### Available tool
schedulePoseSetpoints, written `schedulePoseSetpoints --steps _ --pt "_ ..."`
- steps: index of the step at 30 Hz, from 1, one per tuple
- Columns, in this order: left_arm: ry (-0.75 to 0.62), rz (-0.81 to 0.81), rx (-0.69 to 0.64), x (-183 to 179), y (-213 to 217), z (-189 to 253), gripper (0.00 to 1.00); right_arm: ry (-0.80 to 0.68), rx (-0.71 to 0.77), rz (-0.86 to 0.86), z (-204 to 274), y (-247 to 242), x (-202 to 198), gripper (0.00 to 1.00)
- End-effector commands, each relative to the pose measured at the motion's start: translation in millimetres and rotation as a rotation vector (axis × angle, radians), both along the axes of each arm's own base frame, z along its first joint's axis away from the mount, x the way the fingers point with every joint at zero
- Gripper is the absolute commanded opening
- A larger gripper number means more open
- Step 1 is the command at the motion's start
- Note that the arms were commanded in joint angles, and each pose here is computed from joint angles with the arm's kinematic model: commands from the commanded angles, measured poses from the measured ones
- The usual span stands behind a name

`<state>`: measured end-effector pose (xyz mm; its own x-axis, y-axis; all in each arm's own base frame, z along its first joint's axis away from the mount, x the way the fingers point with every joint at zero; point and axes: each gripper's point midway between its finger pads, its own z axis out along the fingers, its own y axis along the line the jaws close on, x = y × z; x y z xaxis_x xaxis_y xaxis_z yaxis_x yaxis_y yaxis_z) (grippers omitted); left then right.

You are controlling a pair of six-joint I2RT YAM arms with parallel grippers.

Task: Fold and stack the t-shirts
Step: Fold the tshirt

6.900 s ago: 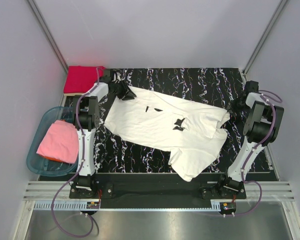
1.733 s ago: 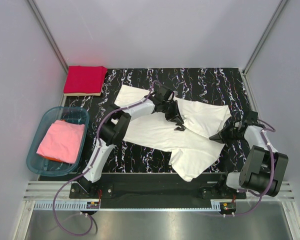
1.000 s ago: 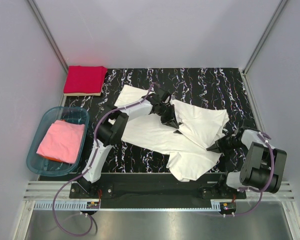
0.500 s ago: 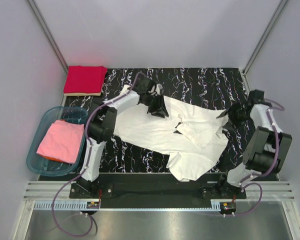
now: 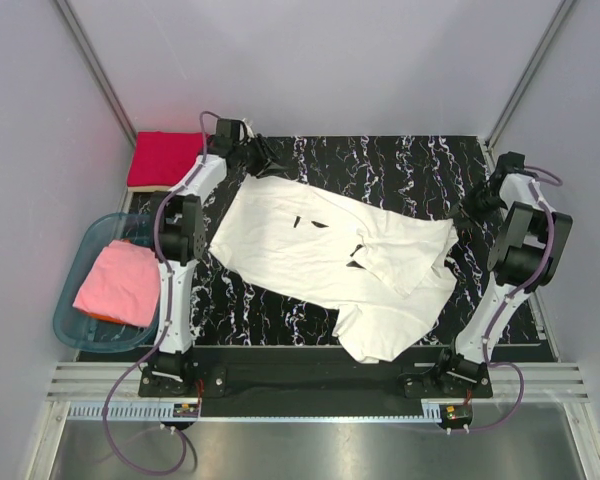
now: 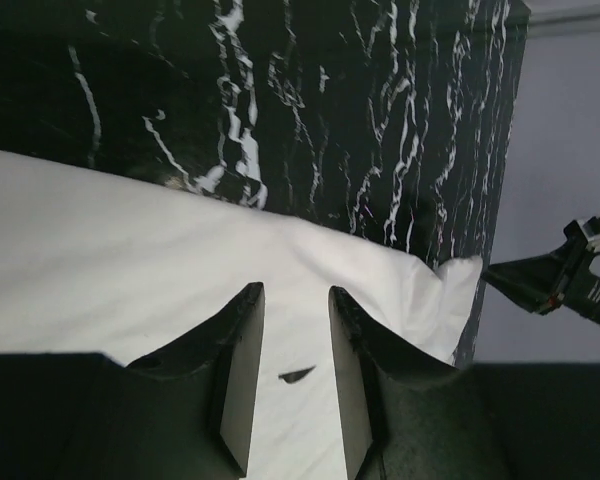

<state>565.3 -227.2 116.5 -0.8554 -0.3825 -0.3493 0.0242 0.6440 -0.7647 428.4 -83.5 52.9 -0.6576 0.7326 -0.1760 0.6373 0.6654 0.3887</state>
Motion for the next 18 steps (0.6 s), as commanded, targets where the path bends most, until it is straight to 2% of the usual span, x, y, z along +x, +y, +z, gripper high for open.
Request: schedulePoseSetpoints --steps 1,7,11,12,14,18 --pt "-0.005 0.063 -0.094 25 -3 -9 0.37 -0.037 -0.014 0.027 8 -6 15 0.39" --pt "0.089 0.144 -0.17 31 11 -42 0.36 0.011 -0.007 0.012 -14 -8 12 0.43" --pt "0.166 0.235 -0.221 30 26 -65 0.36 0.034 -0.014 0.006 -27 -10 12 0.41" --pt "0.171 0.267 -0.241 34 32 -63 0.35 0.047 -0.033 -0.011 -32 -15 12 0.3" --pt "0.173 0.299 -0.242 39 39 -66 0.35 0.069 -0.062 -0.05 -37 -21 11 0.19" --pt "0.188 0.343 -0.253 50 48 -71 0.34 0.07 -0.104 -0.158 -47 -35 21 0.04"
